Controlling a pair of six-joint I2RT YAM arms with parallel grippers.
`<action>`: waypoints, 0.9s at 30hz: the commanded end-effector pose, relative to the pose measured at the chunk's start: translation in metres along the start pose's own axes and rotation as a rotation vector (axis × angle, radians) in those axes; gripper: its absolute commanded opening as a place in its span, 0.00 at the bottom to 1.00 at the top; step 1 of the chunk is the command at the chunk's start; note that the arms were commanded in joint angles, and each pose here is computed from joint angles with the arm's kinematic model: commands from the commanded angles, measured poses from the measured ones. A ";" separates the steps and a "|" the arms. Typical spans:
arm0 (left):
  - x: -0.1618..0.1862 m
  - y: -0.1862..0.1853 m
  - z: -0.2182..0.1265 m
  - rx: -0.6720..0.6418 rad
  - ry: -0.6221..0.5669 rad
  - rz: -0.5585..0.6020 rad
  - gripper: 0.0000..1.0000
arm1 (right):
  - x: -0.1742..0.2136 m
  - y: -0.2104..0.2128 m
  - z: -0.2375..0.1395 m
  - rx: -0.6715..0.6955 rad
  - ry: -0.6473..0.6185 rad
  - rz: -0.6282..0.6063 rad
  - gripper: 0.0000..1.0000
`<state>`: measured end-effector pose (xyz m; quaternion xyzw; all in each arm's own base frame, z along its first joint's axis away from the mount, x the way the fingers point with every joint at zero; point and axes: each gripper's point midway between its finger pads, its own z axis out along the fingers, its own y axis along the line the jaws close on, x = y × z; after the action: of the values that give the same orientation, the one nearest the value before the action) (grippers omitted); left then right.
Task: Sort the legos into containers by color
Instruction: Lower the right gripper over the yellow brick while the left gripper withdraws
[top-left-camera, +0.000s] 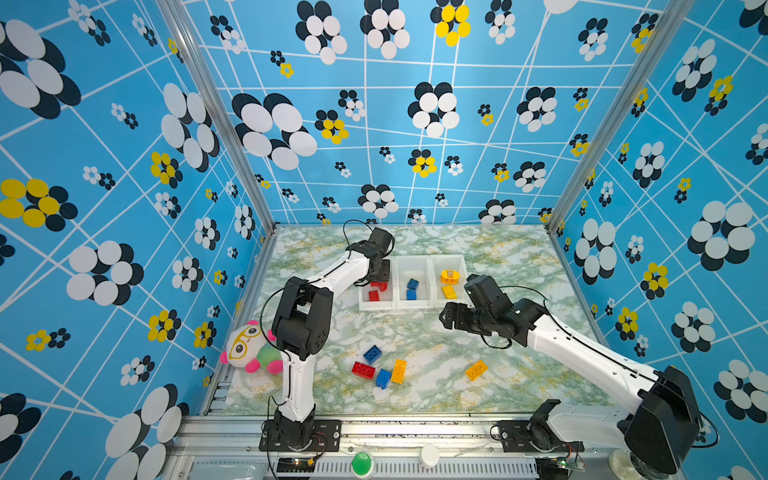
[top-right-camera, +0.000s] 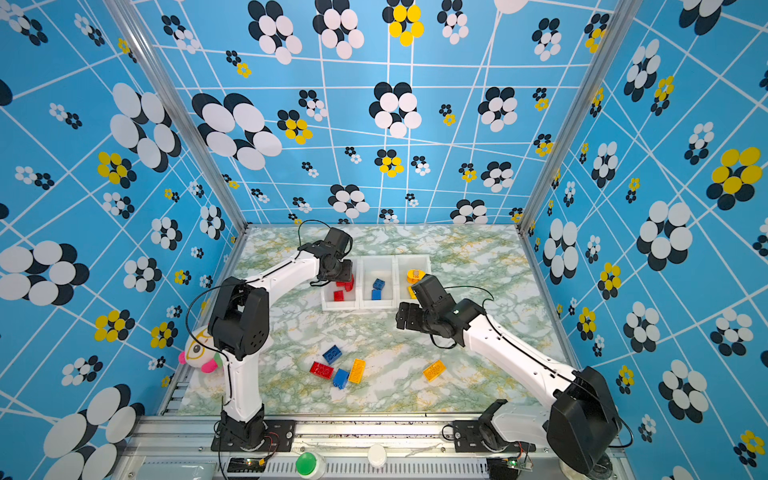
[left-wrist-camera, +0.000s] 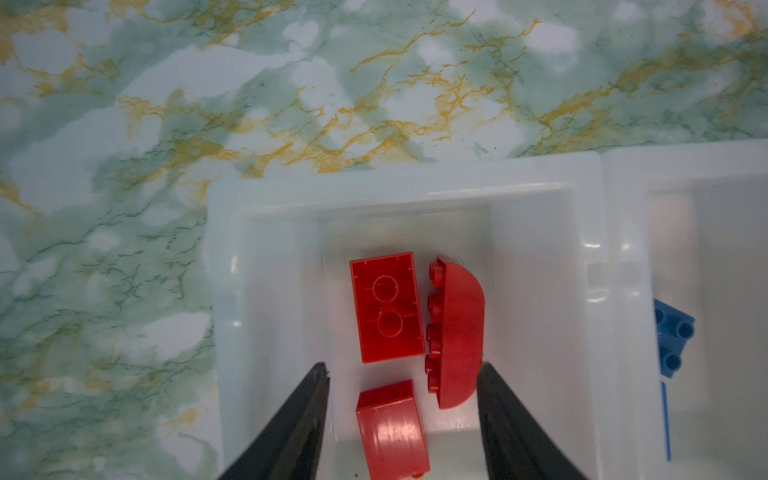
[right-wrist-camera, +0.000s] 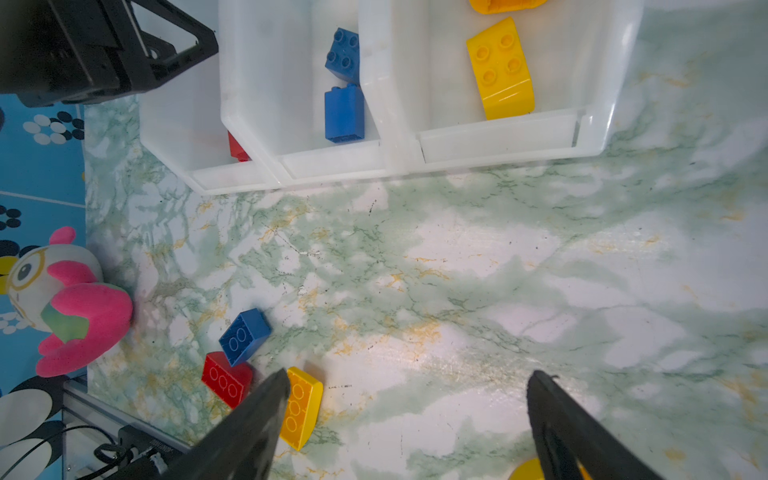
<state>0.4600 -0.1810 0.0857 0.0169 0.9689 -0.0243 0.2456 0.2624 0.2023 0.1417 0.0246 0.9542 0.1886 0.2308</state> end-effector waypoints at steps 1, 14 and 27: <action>-0.008 -0.004 -0.023 0.056 -0.055 -0.035 0.62 | 0.006 -0.012 -0.004 0.040 0.010 0.026 0.92; 0.004 -0.016 -0.072 0.207 -0.141 -0.105 0.76 | 0.023 -0.033 -0.009 0.115 0.044 0.102 0.92; 0.034 -0.014 -0.112 0.319 -0.205 -0.177 0.85 | 0.063 -0.068 -0.006 0.222 0.108 0.232 0.91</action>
<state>0.3824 -0.1839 0.1549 -0.0285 0.9310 -0.1753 0.3188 0.2163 0.1571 0.0999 0.1260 0.9701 0.1311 0.1608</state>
